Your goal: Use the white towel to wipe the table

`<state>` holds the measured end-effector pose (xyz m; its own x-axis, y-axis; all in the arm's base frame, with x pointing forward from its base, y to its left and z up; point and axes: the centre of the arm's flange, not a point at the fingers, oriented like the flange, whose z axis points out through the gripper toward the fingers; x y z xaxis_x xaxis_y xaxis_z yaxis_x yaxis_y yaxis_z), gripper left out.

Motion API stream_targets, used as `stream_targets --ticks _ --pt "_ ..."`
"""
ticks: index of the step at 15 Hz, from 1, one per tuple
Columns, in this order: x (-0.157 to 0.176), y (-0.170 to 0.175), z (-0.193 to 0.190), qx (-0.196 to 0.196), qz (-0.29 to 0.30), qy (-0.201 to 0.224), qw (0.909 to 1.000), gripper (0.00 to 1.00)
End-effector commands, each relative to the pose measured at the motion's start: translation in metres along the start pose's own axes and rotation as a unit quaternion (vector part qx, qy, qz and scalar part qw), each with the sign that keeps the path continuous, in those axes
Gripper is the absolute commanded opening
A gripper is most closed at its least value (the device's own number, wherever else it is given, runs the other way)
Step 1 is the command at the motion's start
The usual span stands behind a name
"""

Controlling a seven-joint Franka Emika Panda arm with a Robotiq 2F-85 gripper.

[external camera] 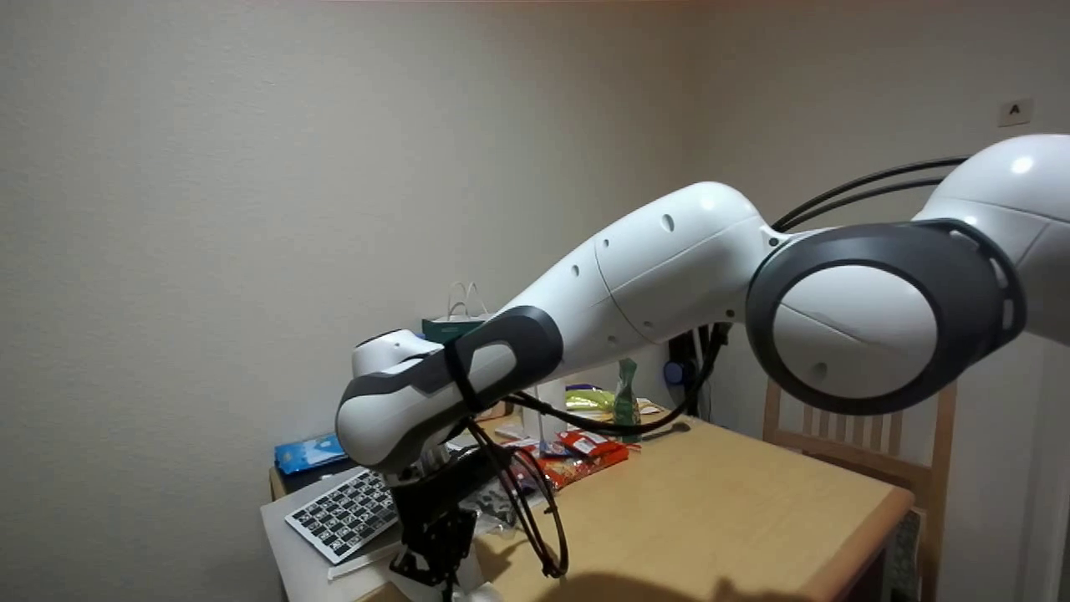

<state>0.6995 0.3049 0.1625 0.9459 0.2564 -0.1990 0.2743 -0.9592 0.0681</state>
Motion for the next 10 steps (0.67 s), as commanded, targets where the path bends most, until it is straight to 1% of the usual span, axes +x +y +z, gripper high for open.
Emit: stream_targets --ticks 1,2,4,5,7,8,10 --pt "-0.025 0.061 0.025 0.012 0.085 -0.027 0.9959 0.0" --pt "-0.035 0.08 0.03 0.017 0.109 -0.027 0.9936 0.0" --pt "-0.044 0.112 0.035 0.03 0.155 -0.035 0.9868 0.0" --pt "-0.003 0.079 0.008 0.016 0.111 -0.02 0.9935 0.02" --pt "-0.009 0.109 0.013 0.026 0.137 -0.029 0.9898 0.02" --pt "-0.011 0.115 0.013 0.028 0.141 -0.03 0.9891 0.02" --pt "-0.011 0.115 0.013 0.027 0.144 -0.029 0.9888 0.02"
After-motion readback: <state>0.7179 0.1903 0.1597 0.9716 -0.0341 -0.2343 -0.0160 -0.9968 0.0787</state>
